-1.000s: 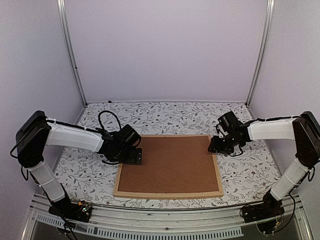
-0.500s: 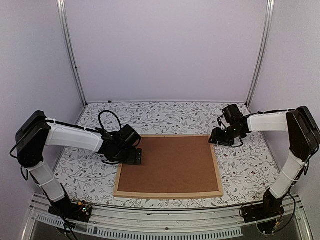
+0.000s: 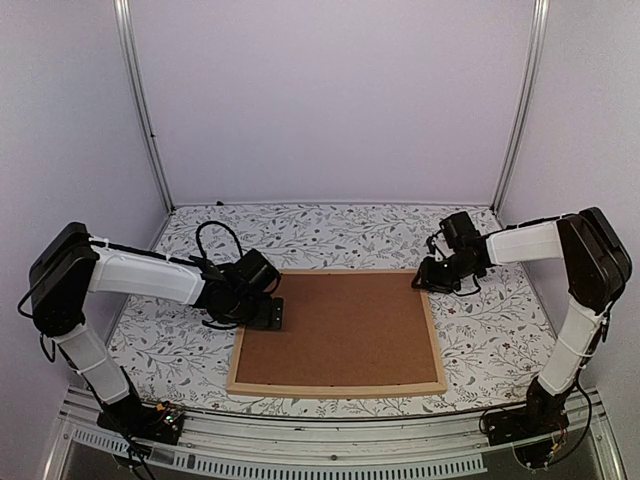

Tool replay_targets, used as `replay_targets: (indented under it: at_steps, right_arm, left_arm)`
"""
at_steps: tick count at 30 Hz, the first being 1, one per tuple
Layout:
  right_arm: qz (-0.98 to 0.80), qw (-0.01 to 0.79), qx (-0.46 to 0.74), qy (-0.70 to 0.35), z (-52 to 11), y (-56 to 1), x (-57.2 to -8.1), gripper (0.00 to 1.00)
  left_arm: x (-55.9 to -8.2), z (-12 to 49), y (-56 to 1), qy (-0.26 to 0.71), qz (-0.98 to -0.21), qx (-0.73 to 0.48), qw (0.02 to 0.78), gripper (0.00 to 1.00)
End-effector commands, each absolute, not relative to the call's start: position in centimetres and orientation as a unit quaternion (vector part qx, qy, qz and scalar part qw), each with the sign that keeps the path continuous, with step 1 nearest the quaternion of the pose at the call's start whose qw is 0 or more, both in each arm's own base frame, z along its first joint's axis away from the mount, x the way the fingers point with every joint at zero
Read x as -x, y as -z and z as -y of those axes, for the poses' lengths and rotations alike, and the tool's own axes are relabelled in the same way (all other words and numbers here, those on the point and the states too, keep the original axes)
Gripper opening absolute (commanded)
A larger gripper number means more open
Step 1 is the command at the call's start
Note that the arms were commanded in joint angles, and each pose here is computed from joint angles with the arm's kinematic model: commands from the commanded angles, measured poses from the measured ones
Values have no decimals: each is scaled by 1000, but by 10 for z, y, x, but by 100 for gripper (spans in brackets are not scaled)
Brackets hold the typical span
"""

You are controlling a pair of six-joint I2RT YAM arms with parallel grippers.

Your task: Put the photo into the frame

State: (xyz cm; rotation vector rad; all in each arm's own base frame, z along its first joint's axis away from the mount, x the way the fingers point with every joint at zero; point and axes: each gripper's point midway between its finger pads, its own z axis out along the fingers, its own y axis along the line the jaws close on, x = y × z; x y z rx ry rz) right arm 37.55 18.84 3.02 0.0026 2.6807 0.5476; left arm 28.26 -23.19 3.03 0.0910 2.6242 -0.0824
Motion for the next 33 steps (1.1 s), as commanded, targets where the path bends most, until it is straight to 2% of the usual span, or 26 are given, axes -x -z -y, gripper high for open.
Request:
replay_targets:
  at_steps: [1, 8, 27, 33]
  right_arm:
    - [-981, 159, -4, -113, -170, 11, -347, 36]
    - [-988, 143, 12, -52, -171, 27, -334, 29]
    - [-994, 67, 83, 27, -204, 79, -260, 27]
    - [-995, 31, 90, 3, -212, 100, -238, 27]
  left_arm:
    - [-282, 236, -35, 50, -964, -35, 259, 100]
    - [-281, 236, -33, 52, -965, -35, 256, 100]
    - [-270, 241, -9, 64, -971, -45, 227, 98]
    - [-270, 242, -8, 61, -970, -48, 228, 96]
